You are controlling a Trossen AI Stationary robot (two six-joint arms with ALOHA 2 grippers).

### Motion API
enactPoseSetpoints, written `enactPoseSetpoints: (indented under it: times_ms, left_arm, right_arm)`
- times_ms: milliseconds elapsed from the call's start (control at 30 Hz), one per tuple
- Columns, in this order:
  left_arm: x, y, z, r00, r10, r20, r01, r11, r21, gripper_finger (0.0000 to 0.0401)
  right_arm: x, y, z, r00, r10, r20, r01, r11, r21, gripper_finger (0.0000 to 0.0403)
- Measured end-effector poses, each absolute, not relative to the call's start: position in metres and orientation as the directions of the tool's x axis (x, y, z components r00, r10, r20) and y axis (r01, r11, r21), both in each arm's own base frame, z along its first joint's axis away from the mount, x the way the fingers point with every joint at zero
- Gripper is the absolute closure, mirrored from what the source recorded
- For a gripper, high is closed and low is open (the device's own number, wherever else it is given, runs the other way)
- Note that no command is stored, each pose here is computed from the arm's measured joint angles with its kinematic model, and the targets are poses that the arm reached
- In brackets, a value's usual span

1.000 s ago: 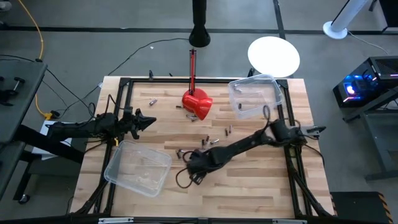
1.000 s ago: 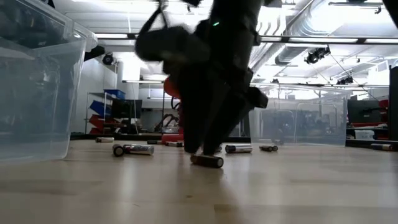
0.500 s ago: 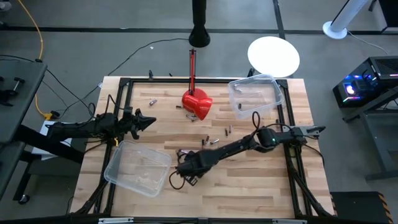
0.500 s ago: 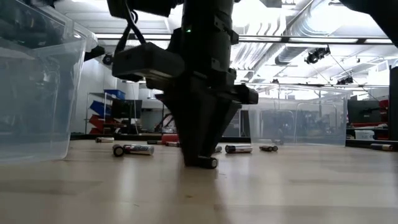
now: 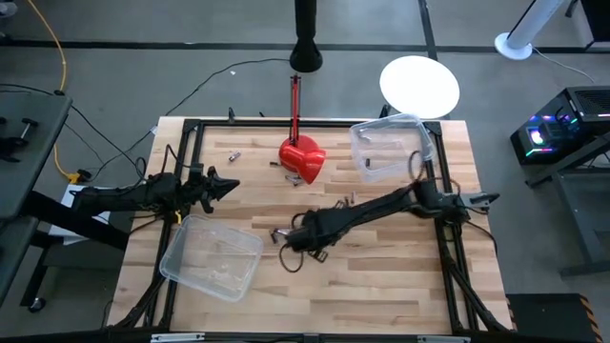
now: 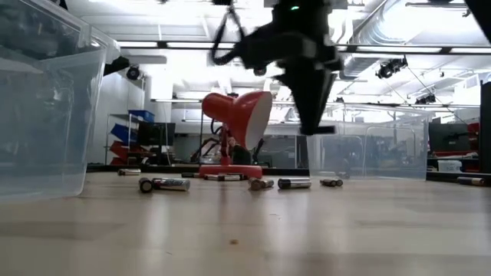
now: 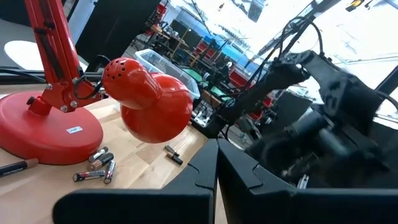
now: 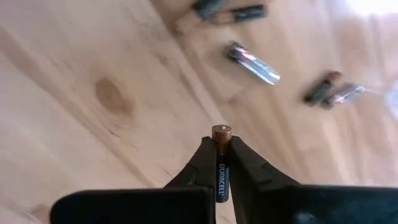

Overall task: Sort batteries
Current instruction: Put the black battery into the top transparent bin

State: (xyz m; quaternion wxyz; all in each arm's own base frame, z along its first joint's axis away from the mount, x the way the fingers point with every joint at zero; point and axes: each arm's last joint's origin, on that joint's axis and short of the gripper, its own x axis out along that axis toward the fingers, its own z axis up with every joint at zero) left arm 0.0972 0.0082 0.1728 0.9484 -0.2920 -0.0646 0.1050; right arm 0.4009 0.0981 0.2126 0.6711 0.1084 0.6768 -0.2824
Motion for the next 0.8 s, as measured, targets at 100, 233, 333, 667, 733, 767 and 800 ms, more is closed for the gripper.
enactPoseSetpoints:
  times_ms: [100, 233, 333, 667, 733, 767, 800]
  left_arm:
    - [0.097, 0.008, 0.173, 0.97, 0.237, 0.063, -0.16, 0.807, -0.568, 0.0401]
    - [0.097, 0.008, 0.172, 0.97, 0.237, 0.054, -0.165, 0.807, -0.566, 0.0401]
    - [0.097, 0.008, 0.171, 0.97, 0.237, 0.047, -0.17, 0.807, -0.565, 0.0401]
    - [0.097, 0.008, 0.171, 0.971, 0.237, 0.04, -0.174, 0.807, -0.564, 0.0401]
    - [0.097, 0.008, 0.171, 0.971, 0.237, 0.04, -0.174, 0.807, -0.564, 0.0401]
    - [0.097, 0.008, 0.171, 0.971, 0.237, 0.04, -0.174, 0.807, -0.564, 0.0401]
    - [0.097, 0.008, 0.171, 0.971, 0.237, 0.04, -0.173, 0.807, -0.564, 0.0401]
  right_arm:
    - [0.362, 0.076, 0.233, -0.085, -0.278, -0.957, 0.577, 0.769, -0.274, 0.04]
    - [0.287, 0.036, 0.262, -0.025, -0.348, -0.937, 0.705, 0.658, -0.264, 0.0401]
    - [0.241, 0.005, 0.274, 0.112, -0.393, -0.913, 0.819, 0.556, -0.139, 0.0401]
    - [0.183, -0.074, 0.282, 0.408, -0.569, -0.714, 0.866, 0.489, 0.105, 0.04]
    - [0.182, -0.085, 0.277, 0.408, -0.565, -0.717, 0.859, 0.504, 0.092, 0.0389]
    - [0.182, -0.089, 0.276, 0.415, -0.557, -0.719, 0.855, 0.51, 0.098, 0.038]
    - [0.182, -0.093, 0.276, 0.425, -0.553, -0.716, 0.85, 0.517, 0.105, 0.0369]
